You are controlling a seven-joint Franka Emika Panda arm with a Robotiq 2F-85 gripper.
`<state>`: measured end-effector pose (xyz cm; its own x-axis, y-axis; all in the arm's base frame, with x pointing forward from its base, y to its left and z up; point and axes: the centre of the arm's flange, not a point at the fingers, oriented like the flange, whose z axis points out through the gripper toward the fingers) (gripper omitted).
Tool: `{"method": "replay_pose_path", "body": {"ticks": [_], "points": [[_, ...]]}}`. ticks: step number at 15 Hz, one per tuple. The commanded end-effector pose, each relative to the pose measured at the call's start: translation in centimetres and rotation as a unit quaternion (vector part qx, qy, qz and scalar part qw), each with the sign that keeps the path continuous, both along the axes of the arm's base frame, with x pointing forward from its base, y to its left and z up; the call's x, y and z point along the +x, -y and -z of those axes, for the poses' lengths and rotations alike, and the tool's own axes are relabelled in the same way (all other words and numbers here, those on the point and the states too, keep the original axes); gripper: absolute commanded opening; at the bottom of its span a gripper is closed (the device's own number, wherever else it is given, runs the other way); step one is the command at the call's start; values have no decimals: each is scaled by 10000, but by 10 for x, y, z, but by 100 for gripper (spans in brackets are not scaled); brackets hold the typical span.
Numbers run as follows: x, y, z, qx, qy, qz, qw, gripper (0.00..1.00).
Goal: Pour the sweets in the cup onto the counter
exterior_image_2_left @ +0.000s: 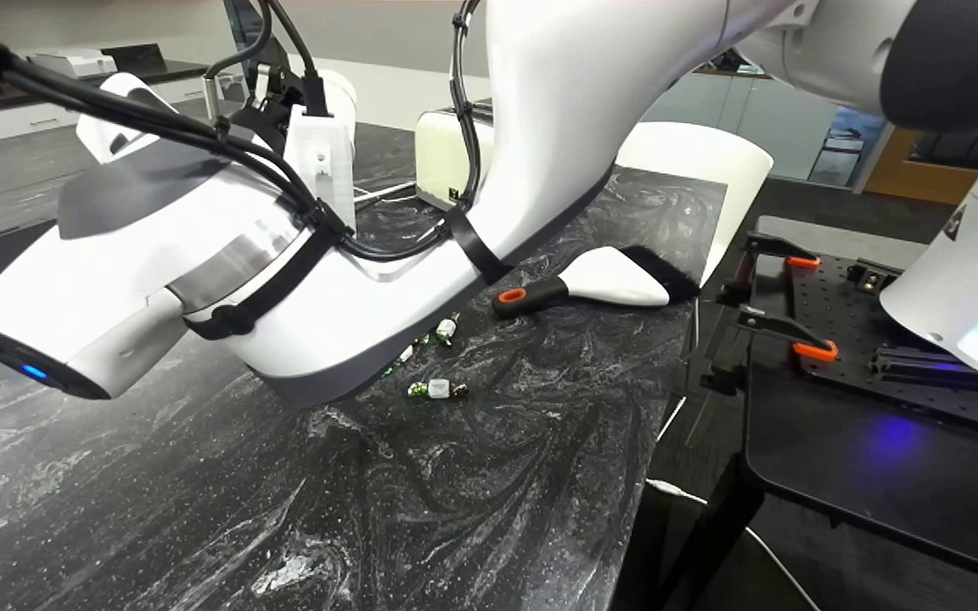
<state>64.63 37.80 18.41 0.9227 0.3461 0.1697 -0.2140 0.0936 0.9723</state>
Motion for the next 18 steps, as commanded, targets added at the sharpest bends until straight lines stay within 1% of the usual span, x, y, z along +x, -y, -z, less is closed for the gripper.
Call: {"method": "replay_pose_path", "body": {"ticks": [1, 9, 11, 14, 15, 16, 17, 18], "points": [[17, -15, 0, -292, 47, 34, 9996, 1], [18, -13, 3, -712, 149, -95, 9973, 1], [18, -13, 2, -685, 165, -102, 9975, 1], [14, -13, -10, -294, 85, -170, 9994, 1], [11, -11, -25, -5, 112, -166, 9998, 1], [7, -7, -38, 202, 130, -180, 9995, 1], [1, -1, -60, 500, 122, -202, 9985, 1], [-3, 4, -77, 691, 122, -224, 9973, 1]]}}
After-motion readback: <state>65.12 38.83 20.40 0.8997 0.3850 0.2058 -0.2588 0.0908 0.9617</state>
